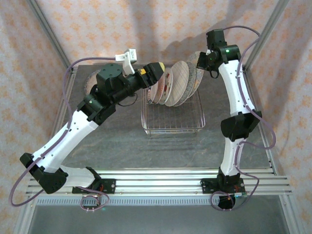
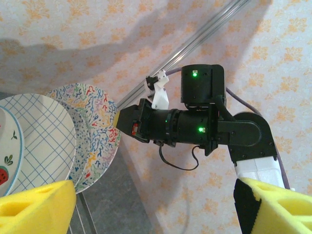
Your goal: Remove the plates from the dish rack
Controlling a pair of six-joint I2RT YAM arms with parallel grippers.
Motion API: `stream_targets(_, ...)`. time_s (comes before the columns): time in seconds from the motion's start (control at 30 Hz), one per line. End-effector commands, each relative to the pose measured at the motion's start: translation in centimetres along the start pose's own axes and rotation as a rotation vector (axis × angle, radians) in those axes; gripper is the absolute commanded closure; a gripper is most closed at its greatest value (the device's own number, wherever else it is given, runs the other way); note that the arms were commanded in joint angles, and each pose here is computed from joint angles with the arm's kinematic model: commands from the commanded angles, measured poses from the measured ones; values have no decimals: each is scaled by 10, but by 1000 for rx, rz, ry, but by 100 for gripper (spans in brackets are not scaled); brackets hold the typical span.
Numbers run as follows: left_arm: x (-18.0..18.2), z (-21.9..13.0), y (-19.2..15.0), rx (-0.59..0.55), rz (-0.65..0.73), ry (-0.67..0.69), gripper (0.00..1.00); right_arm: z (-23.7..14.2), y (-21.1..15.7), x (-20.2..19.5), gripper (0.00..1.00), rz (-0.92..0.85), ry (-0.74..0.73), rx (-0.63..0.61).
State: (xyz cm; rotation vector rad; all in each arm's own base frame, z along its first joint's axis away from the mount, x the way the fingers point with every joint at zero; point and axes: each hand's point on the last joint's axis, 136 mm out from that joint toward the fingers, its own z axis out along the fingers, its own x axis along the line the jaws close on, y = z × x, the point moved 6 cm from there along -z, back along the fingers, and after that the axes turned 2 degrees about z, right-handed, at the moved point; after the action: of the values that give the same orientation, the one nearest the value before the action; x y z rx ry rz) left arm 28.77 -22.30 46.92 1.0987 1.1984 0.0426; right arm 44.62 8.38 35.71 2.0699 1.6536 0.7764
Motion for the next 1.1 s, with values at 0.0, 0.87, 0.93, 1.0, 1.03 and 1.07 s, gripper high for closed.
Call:
stream_targets(0.0,-11,0,7,-32,-16,-63,17,-48,15,-4,100,15,-9,-134)
stream_targets(0.87,-12,79,-26,89,-391,-123,20,-135,10,-38,100,27,-202,-322)
stream_targets(0.93,-12,91,-36,110,-457,-124,20,-143,10,-41,100,41,-214,-341)
stream_targets(1.0,-11,103,-48,133,-525,-118,20,-151,11,-45,100,56,-233,-365)
stream_targets(1.03,-11,108,-54,144,-555,-111,20,-154,11,-46,100,61,-237,-374)
stream_targets(1.07,-10,114,-61,156,-586,-104,20,-159,12,-47,100,67,-242,-387)
